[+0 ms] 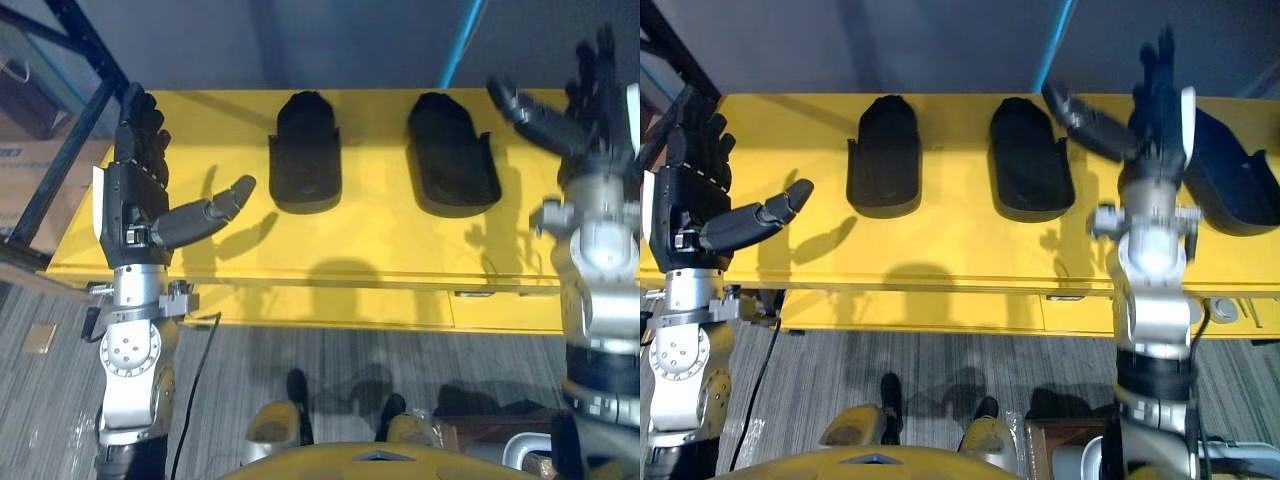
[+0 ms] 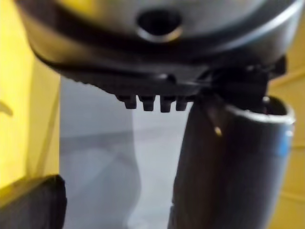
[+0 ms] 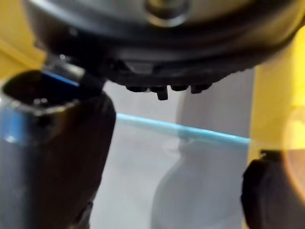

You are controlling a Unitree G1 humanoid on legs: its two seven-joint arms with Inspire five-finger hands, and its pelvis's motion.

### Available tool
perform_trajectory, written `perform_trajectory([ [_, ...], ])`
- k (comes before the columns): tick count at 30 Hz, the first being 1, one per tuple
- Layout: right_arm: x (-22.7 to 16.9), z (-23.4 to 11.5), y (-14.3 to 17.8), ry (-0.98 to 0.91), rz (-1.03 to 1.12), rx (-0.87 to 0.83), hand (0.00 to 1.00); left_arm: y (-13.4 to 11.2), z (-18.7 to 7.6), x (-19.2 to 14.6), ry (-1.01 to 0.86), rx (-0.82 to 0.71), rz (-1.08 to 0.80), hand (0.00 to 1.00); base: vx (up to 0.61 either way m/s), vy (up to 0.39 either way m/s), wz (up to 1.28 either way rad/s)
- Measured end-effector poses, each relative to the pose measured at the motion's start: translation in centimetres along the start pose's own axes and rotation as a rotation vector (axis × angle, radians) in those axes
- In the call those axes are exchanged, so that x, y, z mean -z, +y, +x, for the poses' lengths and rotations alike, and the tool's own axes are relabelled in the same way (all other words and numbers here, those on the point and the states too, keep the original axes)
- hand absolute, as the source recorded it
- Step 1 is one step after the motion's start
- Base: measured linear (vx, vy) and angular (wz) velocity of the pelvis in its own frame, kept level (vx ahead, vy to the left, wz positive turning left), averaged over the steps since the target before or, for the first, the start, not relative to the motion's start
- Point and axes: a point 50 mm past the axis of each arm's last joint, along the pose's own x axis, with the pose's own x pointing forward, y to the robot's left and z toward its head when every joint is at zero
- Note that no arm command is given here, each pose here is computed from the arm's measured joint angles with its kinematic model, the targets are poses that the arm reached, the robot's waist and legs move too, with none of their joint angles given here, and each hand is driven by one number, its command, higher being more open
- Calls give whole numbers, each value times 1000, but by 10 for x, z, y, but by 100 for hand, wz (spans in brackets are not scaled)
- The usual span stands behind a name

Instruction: Walk over and take three plastic housings, then place them on the shelf

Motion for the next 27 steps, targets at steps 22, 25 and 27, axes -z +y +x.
perform_trajectory([
  [22, 90, -152, 21, 489, 272, 122, 100, -45, -43, 70, 458, 298, 467, 100, 15, 11, -18],
  [25, 103, -161, 19, 555, 256, 131, 100, -38, -45, 77, 527, 331, 581, 100, 10, 8, -2],
  [27, 111, -168, 19, 601, 244, 136, 100, -35, -44, 80, 565, 341, 634, 100, 0, 0, 0],
])
